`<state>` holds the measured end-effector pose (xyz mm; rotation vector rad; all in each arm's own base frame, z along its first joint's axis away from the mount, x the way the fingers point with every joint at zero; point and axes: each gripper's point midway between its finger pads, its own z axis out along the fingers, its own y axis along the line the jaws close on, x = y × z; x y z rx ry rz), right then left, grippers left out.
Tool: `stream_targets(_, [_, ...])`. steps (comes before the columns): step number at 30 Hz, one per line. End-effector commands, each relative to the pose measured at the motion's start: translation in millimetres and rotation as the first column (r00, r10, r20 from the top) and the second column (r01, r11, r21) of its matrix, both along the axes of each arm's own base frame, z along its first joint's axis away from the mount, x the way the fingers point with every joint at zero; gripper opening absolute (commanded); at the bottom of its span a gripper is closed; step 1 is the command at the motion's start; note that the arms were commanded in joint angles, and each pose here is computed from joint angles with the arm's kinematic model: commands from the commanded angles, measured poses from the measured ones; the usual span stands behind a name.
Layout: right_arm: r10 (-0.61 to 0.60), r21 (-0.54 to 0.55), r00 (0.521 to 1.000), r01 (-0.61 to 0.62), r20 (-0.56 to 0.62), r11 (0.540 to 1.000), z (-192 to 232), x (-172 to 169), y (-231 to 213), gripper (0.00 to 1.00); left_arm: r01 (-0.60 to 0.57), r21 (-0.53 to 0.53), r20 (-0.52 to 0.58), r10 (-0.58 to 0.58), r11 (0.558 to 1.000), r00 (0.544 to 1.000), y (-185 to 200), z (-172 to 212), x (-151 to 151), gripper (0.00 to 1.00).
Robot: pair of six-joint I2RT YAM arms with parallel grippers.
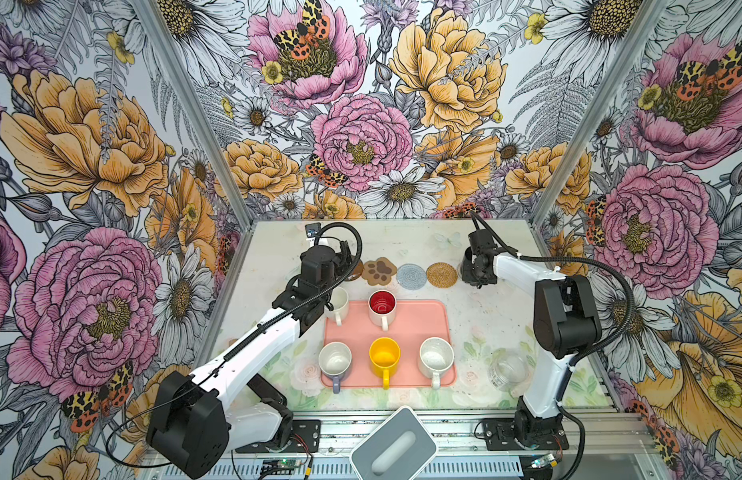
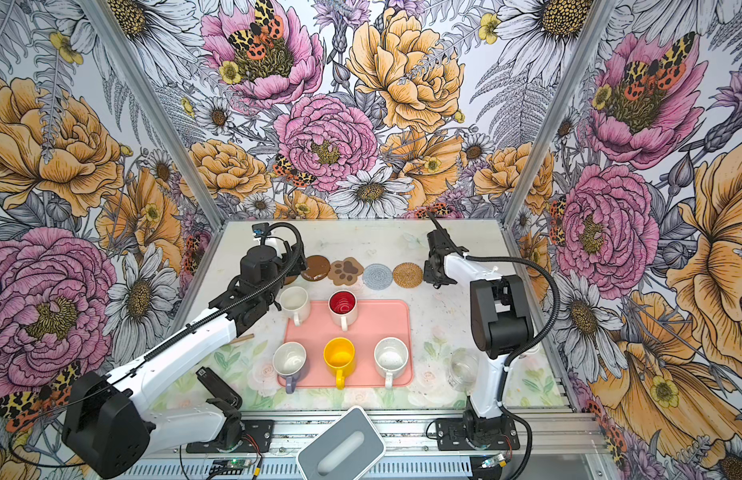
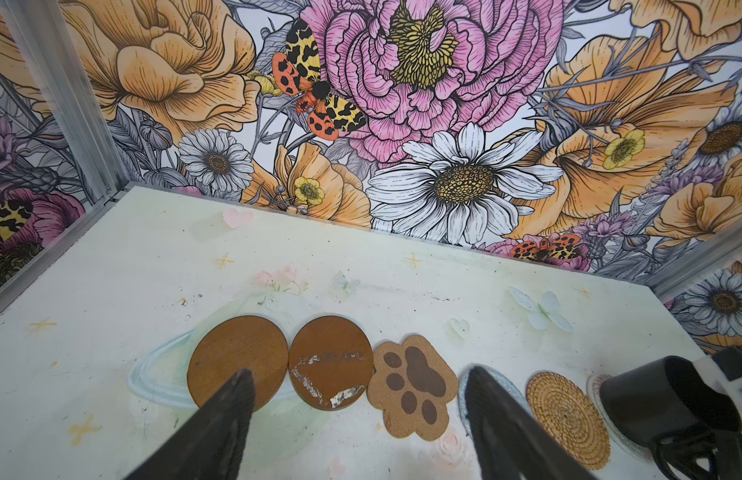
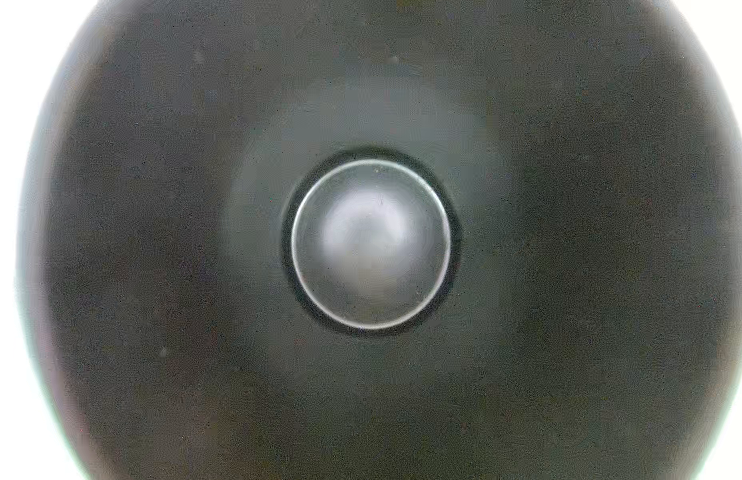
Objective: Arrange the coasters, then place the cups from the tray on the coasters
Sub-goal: 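Move the held black mug over the rattan coaster with the right gripper, then lower the black mug onto the beaded coaster and open the right gripper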
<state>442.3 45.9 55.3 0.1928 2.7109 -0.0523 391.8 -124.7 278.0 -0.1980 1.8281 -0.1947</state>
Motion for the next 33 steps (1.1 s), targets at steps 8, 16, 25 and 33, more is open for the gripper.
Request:
stream_targets(8, [-0.006,-0.02,0.998,0.005,-0.057,1.0,-17,-15,0,0.0,0.003,-0.024,0.003,-0.003,1.0,1.0,3,0,-2,0.81])
stream_targets(16, [-0.039,-0.035,0.997,0.037,-0.07,0.999,-17,-24,-14,0.0,0.006,-0.026,0.006,-0.006,1.0,1.0,2,1,-1,0.81])
stream_targets(25, [-0.049,-0.046,0.996,0.046,-0.073,0.998,-13,-29,-19,0.0,0.008,-0.028,0.007,-0.007,1.0,1.0,2,1,-1,0.81])
stream_targets(33, [-0.049,-0.05,0.996,0.046,-0.076,0.998,-9,-32,-21,0.0,0.005,-0.028,0.007,-0.005,1.0,1.0,4,1,-3,0.81])
